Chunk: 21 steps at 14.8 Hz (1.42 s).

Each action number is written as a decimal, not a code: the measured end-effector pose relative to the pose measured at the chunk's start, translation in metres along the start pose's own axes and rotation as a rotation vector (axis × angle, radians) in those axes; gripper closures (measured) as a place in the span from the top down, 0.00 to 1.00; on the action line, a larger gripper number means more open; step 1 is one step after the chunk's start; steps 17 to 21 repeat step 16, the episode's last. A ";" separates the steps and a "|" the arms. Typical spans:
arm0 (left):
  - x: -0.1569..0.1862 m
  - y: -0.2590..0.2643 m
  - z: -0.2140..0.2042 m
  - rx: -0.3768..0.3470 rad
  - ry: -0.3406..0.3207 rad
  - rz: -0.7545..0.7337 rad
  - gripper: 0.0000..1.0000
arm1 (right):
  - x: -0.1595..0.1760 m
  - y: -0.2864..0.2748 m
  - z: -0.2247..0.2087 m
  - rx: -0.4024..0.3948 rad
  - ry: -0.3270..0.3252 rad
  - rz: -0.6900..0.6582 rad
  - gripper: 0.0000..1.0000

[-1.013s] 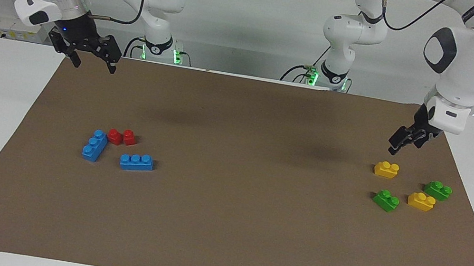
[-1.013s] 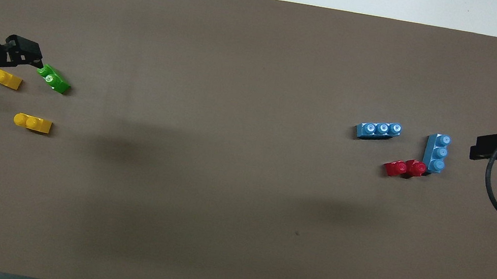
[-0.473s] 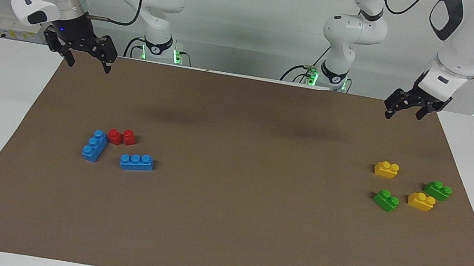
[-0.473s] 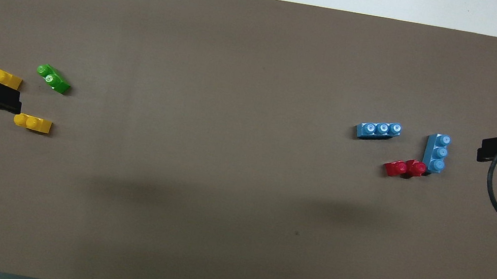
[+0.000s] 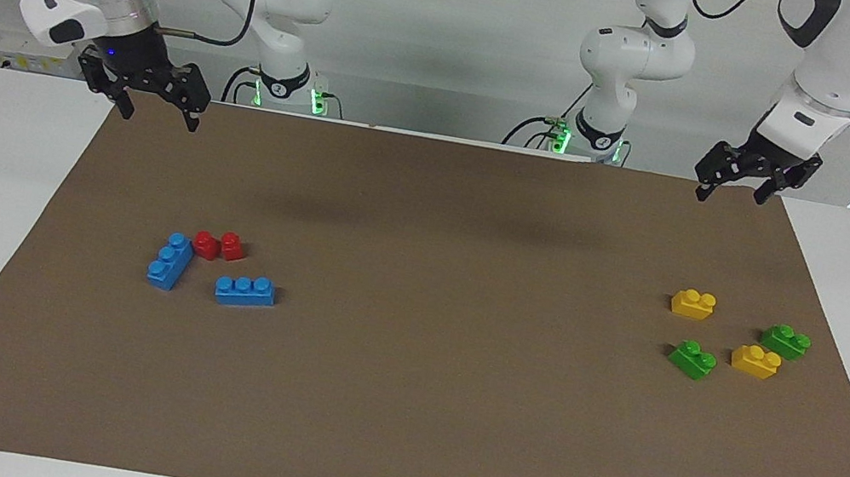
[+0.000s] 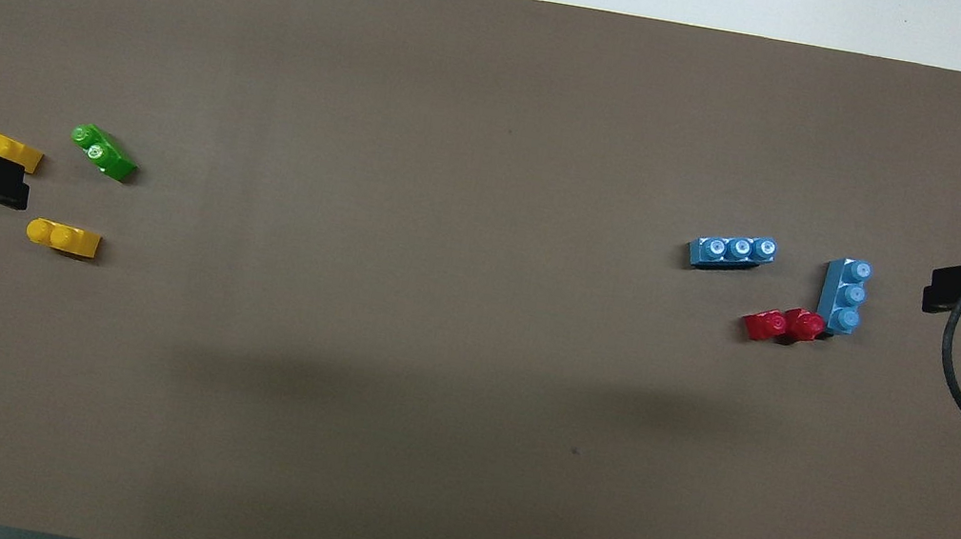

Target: Remove green block with left arm and hold with right

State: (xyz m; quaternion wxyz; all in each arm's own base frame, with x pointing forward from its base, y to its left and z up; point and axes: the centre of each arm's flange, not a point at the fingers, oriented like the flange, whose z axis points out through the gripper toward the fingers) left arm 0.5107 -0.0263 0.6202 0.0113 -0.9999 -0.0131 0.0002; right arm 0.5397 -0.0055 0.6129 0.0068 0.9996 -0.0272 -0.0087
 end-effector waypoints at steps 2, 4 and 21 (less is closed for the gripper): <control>0.000 0.000 -0.006 -0.001 0.013 0.000 1.00 | 0.000 0.001 0.000 0.000 0.000 0.001 1.00; 0.001 0.000 -0.010 -0.002 0.023 0.000 1.00 | 0.000 0.001 0.000 0.000 0.000 -0.016 1.00; 0.002 0.001 -0.013 -0.002 0.038 0.011 1.00 | 0.000 0.008 0.000 0.000 -0.001 -0.114 1.00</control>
